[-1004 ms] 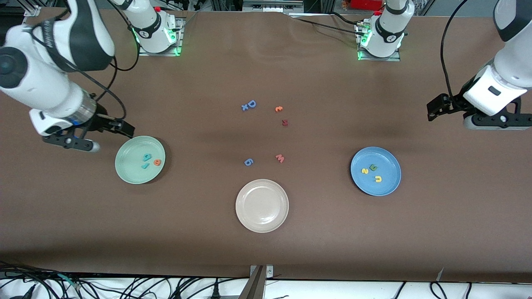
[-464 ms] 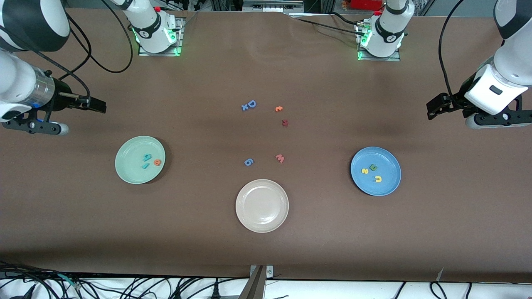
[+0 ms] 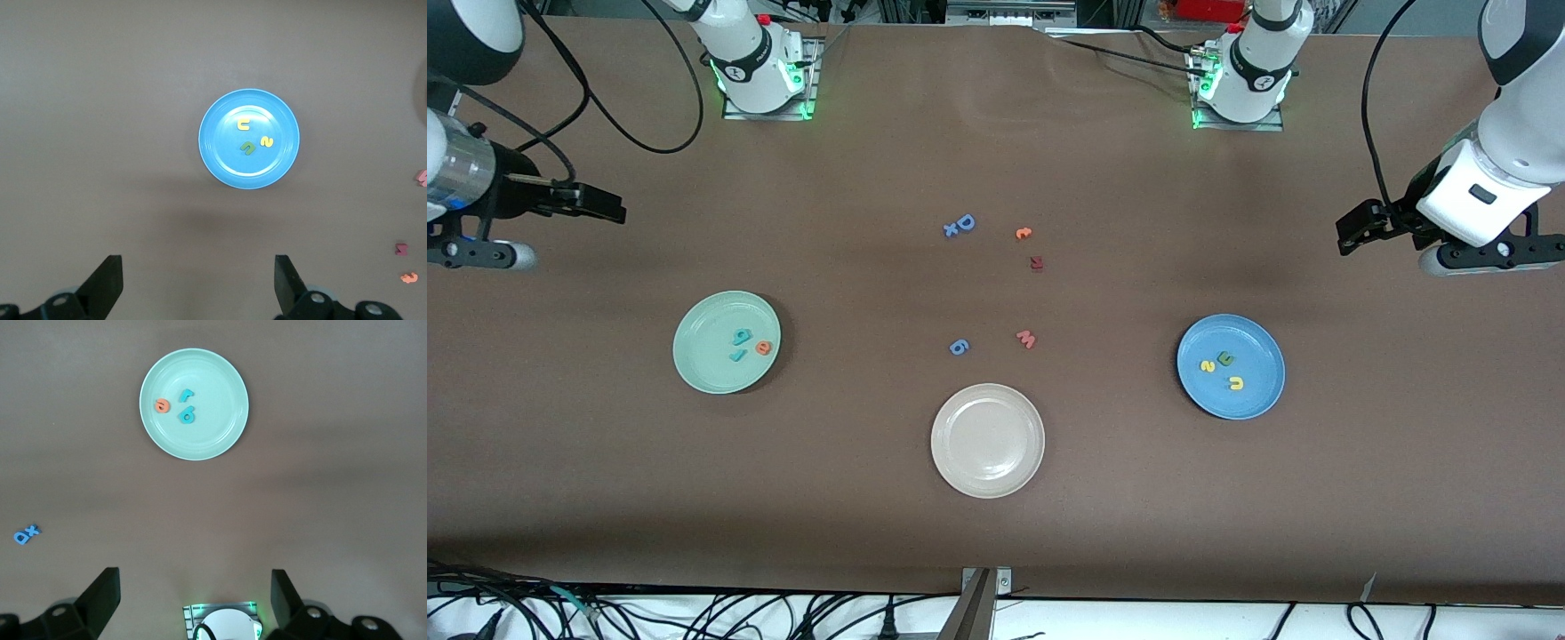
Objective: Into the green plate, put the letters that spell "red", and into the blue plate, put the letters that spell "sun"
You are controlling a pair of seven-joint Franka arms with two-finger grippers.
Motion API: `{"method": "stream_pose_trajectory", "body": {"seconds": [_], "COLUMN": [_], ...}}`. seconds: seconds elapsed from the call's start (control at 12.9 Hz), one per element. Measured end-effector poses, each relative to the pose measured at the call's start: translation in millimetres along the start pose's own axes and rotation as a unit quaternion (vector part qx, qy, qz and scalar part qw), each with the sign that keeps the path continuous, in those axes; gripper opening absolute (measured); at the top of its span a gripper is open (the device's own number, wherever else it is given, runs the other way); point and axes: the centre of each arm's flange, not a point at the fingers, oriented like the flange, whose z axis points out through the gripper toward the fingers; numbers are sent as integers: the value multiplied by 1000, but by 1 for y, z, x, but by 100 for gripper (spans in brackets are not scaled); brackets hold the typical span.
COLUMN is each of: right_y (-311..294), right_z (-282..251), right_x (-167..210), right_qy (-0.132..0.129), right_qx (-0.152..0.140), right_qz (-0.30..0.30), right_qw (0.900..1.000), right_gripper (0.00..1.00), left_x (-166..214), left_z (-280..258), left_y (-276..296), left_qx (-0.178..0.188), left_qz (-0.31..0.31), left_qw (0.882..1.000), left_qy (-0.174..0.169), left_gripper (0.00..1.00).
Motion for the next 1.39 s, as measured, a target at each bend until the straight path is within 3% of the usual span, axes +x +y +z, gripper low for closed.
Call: {"method": "stream_pose_trajectory", "body": {"seconds": [0.23, 0.62, 0.85, 1.39], "right_y": [1, 0, -6, -7], "right_z": [-5, -5, -10, -13], "right_x": [5, 6, 10, 12], "right_qy": [23, 27, 51, 65], "right_qx": [3, 5, 6, 5], "right_qz": [-5, -9, -15, -34], "right_qw": [1000, 1000, 999, 997], "right_gripper": [100, 100, 100, 100], "left_x": [-3, -5, -5, -6], "left_z": [-4, -8, -8, -14], "left_y": [-1, 0, -2, -8], "left_qx": [0, -3, -19, -20], "left_qz": [0, -2, -12, -35], "left_qw": [1000, 1000, 1000, 999], "left_qy": [4, 7, 4, 9], "left_gripper": [100, 100, 100, 100]}}
